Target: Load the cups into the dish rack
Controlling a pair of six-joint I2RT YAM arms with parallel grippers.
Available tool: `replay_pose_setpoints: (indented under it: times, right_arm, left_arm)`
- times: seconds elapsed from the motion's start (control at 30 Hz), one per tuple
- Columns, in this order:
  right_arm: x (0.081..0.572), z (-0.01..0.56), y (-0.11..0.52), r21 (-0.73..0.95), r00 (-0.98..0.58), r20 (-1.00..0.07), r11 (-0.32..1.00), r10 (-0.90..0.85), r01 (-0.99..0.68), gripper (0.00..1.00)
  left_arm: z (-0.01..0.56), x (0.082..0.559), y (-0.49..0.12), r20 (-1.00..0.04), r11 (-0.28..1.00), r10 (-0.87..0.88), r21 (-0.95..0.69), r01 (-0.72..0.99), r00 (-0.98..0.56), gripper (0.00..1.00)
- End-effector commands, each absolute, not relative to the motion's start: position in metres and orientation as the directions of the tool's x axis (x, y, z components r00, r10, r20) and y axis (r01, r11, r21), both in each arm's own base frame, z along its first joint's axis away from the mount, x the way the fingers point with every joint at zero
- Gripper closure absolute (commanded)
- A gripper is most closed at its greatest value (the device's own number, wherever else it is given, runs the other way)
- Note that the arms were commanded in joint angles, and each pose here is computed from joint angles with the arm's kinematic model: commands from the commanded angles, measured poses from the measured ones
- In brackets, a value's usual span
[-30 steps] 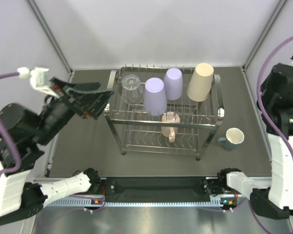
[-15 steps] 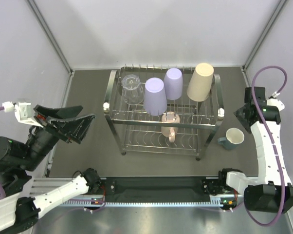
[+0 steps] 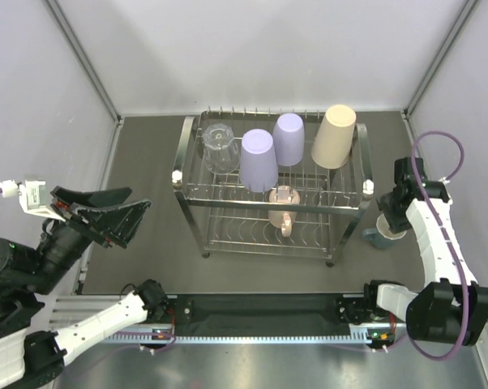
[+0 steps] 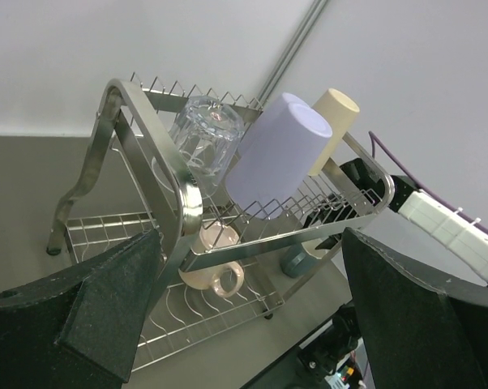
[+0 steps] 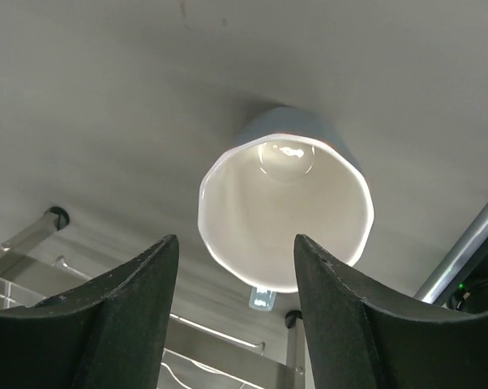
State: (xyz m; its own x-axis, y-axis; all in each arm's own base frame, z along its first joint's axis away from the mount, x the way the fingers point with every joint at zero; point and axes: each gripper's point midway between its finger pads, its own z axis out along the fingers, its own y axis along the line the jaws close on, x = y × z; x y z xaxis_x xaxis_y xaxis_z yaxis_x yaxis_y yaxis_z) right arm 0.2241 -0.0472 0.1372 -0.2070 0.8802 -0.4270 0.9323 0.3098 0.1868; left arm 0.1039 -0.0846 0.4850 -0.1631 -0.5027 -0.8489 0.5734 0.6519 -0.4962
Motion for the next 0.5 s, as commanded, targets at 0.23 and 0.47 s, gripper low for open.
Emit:
replay_pose_setpoints:
  times: [0.23,0.47]
  right_arm:
    - [0.245,0.121,-0.052,0.234,-0.152,-0.417,0.268,0.896,0.935,0.41]
    - [0.252,0.100,-0.057,0.206,-0.150,-0.408,0.251,0.901,0.946,0.48]
  left_arm:
    - [0.494,0.098,-0.078,-0.826,0.630,-0.533,-0.532,0.566,-0.182,0.02]
    - [0.495,0.094,-0.087,-0.823,0.603,-0.526,-0.539,0.588,-0.215,0.09]
